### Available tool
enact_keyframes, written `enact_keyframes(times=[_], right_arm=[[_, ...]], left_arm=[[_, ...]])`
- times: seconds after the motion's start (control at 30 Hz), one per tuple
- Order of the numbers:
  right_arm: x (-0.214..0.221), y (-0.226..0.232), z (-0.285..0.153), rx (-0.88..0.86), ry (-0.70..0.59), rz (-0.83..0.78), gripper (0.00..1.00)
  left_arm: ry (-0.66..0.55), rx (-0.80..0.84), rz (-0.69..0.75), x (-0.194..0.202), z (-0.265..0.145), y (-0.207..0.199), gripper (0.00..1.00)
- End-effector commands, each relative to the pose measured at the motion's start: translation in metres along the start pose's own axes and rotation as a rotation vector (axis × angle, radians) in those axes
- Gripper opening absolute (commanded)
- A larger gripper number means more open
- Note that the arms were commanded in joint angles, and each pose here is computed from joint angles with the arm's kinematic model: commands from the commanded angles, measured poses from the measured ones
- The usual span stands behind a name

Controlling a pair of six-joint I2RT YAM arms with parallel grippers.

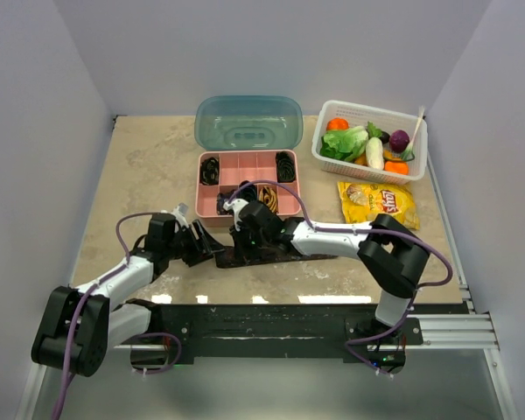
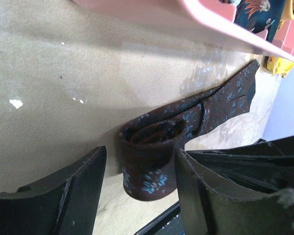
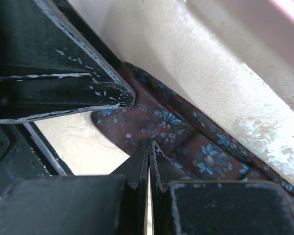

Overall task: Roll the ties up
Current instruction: Roll the tie at the center of the board.

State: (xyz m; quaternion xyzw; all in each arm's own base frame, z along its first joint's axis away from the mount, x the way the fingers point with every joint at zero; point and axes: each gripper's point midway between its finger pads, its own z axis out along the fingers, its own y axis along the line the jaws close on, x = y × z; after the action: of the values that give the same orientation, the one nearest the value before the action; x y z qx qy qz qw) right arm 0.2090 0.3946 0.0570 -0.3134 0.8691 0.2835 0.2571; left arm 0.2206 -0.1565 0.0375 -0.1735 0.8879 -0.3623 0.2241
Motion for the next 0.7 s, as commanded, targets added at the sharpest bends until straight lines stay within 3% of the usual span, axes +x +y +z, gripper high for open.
enact_keyframes(times=[0.0,0.17,0.43,0.67], right_arm=[[0.012,0.004,0.008,-0.024,0.028,0.007,0.0],[0.034,-0.006,0.02,0.002,0.076,0.015,0.0],[0.032,-0.008,0.025,0.01,0.081,0.018,0.0],[0.025,-0.004,0.024,-0.003,0.069,0.016,0.0]], left_arm=[[-0.012,0.022,0.022,-0.001,-0.002,-0.006,0.64],[0.003,0.038,0.014,0.005,-0.003,-0.005,0.66],[-0.019,0.076,0.055,0.01,-0.002,0.0,0.6],[-0.063,0.108,0.074,0.013,0.004,0.008,0.49]])
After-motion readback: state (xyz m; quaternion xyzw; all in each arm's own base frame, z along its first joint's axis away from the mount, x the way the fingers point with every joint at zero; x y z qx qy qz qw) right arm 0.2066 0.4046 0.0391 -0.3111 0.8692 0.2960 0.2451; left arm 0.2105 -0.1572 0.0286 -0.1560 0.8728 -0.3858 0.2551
